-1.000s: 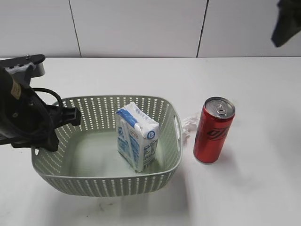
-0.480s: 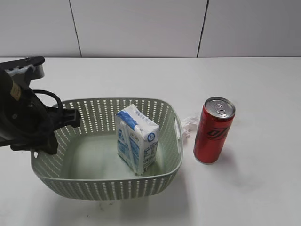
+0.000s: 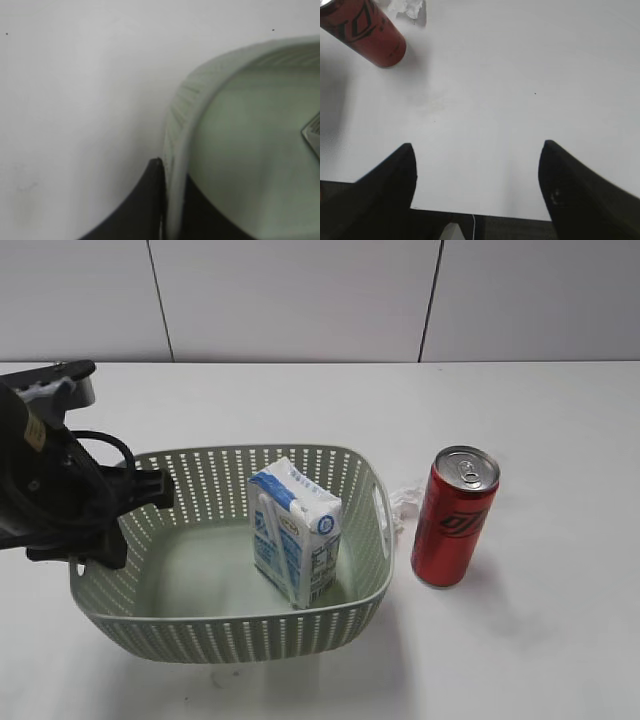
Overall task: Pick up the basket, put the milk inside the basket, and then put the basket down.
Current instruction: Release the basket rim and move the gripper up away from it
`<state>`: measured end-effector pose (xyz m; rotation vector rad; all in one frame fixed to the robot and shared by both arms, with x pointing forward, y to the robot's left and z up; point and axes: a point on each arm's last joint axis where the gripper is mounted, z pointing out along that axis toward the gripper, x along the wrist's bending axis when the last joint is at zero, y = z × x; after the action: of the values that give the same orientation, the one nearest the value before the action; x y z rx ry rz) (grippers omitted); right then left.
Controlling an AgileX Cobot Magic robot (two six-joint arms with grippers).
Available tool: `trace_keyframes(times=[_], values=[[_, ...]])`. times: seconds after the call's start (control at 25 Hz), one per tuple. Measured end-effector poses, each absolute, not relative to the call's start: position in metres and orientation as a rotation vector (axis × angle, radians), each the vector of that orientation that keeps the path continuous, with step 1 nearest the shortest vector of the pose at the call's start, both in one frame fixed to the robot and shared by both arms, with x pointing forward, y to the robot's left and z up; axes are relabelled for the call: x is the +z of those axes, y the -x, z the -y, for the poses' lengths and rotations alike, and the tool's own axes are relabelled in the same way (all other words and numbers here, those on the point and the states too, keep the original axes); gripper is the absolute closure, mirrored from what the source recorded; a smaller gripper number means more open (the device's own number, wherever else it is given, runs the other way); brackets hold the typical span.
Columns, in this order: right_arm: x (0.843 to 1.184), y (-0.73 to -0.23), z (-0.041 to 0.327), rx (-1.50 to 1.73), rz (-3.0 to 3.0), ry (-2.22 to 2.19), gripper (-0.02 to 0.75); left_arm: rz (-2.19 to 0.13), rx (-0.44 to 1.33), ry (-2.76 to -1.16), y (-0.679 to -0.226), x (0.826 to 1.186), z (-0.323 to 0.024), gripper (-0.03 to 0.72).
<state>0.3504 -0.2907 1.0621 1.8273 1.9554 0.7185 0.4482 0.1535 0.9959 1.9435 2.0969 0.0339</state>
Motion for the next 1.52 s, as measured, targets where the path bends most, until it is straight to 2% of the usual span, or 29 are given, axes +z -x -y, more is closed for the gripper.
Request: trace_keyframes(times=[0.52,1.04,1.4,1.52], values=[[1.029,-0.290,0.295,0.736,-1.826,-1.658,0.146,-2.097,0.034,-1.943,-0.448,0.996,-0.153,0.690],[1.037,-0.259,0.294,0.892,-1.645,-1.506,0.146,-2.124,0.056,-1.892,-0.457,0.997,-0.164,0.690],[1.039,-0.247,0.294,0.951,-1.594,-1.437,0.146,-2.025,0.163,-1.851,-0.492,1.035,-0.169,0.690],[1.039,-0.247,0.294,0.959,-1.604,-1.429,0.146,-2.015,0.185,-1.872,-0.510,1.037,-0.167,0.690]])
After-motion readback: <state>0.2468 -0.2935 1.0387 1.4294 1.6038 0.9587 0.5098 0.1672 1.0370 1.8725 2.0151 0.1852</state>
